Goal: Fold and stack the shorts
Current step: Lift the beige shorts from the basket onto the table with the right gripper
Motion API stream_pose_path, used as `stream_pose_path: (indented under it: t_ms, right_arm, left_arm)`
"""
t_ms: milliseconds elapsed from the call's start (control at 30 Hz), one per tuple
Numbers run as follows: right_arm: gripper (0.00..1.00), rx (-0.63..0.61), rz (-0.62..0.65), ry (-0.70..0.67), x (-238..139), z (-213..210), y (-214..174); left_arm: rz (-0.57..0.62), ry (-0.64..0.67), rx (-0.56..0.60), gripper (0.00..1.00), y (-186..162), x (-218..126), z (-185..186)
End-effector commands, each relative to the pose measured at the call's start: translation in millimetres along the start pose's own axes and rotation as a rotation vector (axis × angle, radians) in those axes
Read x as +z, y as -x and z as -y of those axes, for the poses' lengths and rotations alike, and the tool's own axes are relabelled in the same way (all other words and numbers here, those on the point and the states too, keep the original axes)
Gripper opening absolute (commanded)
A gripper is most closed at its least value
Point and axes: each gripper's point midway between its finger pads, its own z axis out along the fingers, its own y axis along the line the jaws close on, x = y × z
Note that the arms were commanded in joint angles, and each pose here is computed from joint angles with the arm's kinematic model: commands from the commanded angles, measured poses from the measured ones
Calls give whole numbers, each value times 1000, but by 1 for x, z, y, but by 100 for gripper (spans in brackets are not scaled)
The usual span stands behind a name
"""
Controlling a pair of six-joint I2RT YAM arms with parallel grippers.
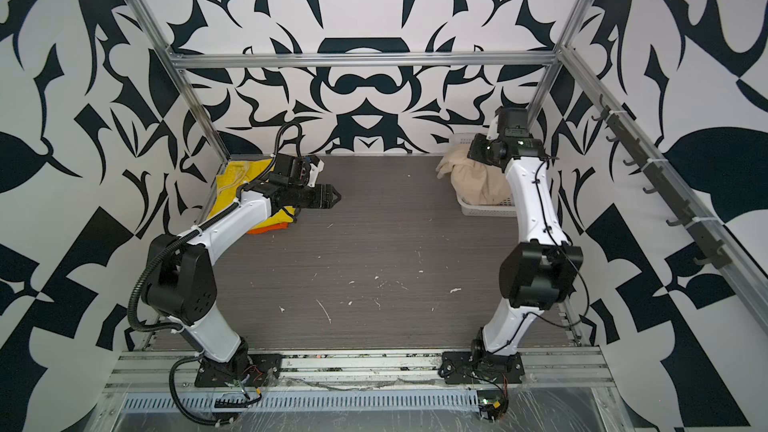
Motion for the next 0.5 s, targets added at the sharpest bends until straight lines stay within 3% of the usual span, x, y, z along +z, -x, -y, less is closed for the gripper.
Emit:
stream_pose_path:
  t_ms: [0, 133, 267, 467]
  right_arm:
    - [0, -37, 223, 222, -76, -58, 51]
    - [0, -107, 312, 427, -144, -109, 57]
    - [0, -223, 321, 581, -192, -158, 38]
    - [0, -290, 136, 808, -206, -219, -23]
  left_arm:
    - [71, -34, 51, 77, 19, -17, 15]
    - [138, -113, 119, 77, 24, -32, 34]
    - [209, -251, 210, 77, 25, -50, 62]
    - [252, -361, 322, 75, 9, -66, 87]
